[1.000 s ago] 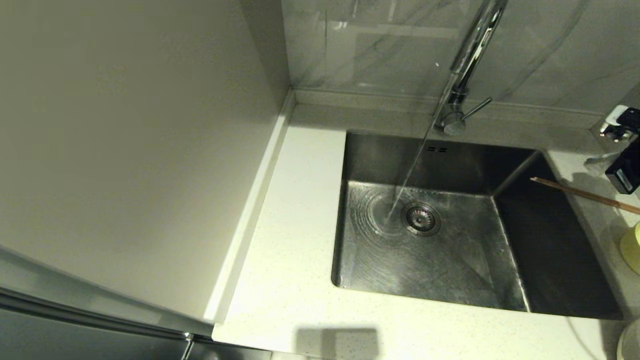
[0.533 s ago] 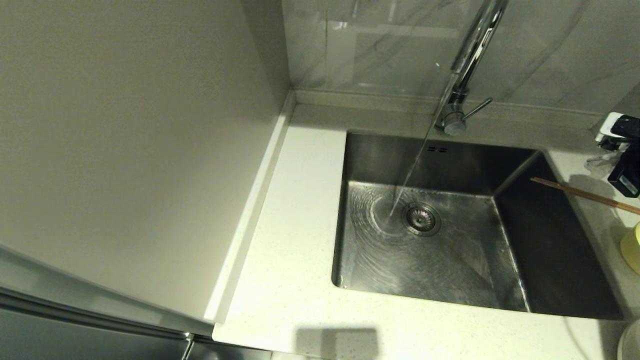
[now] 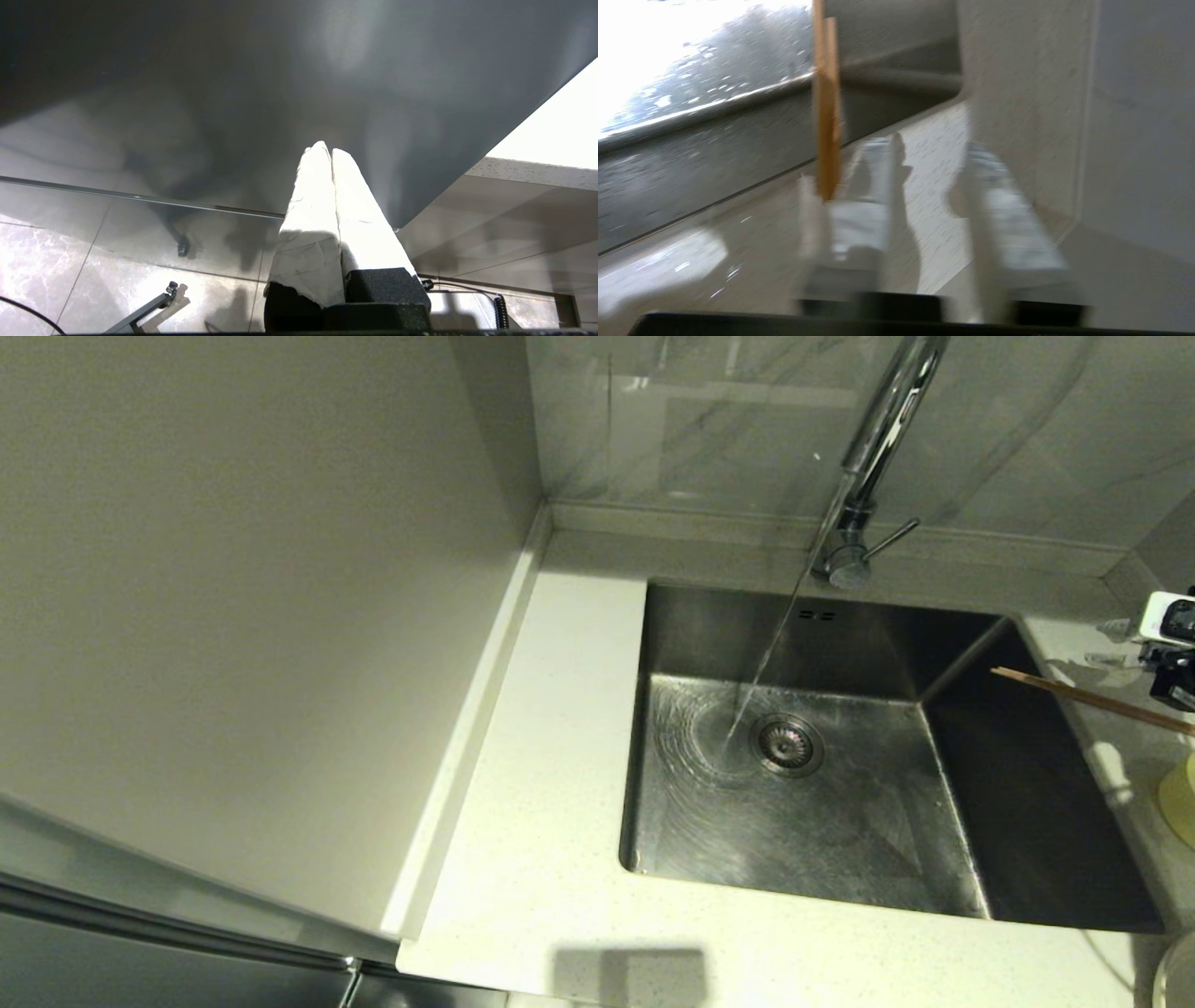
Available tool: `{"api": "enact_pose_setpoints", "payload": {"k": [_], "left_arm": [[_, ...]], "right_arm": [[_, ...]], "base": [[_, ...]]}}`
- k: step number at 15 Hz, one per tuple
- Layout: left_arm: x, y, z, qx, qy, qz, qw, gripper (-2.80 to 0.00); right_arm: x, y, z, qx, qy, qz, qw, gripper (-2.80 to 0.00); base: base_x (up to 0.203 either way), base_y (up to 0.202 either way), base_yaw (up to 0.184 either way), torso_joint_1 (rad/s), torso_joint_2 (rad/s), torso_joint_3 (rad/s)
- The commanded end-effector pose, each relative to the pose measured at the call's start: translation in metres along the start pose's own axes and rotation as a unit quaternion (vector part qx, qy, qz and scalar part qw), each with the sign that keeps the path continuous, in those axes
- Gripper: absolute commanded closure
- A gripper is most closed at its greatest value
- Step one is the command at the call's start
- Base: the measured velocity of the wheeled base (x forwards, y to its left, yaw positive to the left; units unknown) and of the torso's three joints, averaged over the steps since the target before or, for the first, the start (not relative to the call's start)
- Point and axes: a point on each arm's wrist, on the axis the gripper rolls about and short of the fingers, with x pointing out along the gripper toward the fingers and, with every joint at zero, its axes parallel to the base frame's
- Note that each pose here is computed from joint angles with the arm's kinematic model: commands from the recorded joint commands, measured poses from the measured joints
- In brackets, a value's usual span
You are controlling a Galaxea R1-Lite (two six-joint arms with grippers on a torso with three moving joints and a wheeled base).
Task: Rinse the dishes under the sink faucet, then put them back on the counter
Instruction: Pick up the chopsticks
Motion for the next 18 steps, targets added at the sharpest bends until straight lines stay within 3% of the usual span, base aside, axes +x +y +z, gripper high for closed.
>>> {"api": "enact_pose_setpoints", "payload": {"k": [1,6,9,13,18], "left_arm": [[0.0,0.0,0.0,0.0,-0.001,0.0,1.0,0.0],[0.0,0.0,0.0,0.0,-0.001,0.0,1.0,0.0],[0.0,0.0,0.0,0.0,-0.001,0.0,1.0,0.0],[0.0,0.0,0.0,0.0,-0.001,0.0,1.0,0.0],[0.0,0.0,0.0,0.0,-0.001,0.0,1.0,0.0]], "right_arm": [[0.01,0.002,-0.009,-0.011,-0.01,-0.002,1.0,-2.8],[0.007,0.005,-0.006,-0.046,-0.044,0.002,0.998,-2.8],[-0.016,0.008,-0.003,-0.045,-0.042,-0.002,0.998,-2.8],[-0.018,0.041,0.0,-0.051,-0.046,0.038,0.997,-2.8],[-0.002,0.052,0.004,-0.057,-0.042,0.061,0.996,-2.8]], "base": [[0.0,0.0,0.0,0.0,0.0,0.0],[0.0,0.0,0.0,0.0,0.0,0.0],[0.0,0.0,0.0,0.0,0.0,0.0],[0.0,0.0,0.0,0.0,0.0,0.0],[0.0,0.0,0.0,0.0,0.0,0.0]]}}
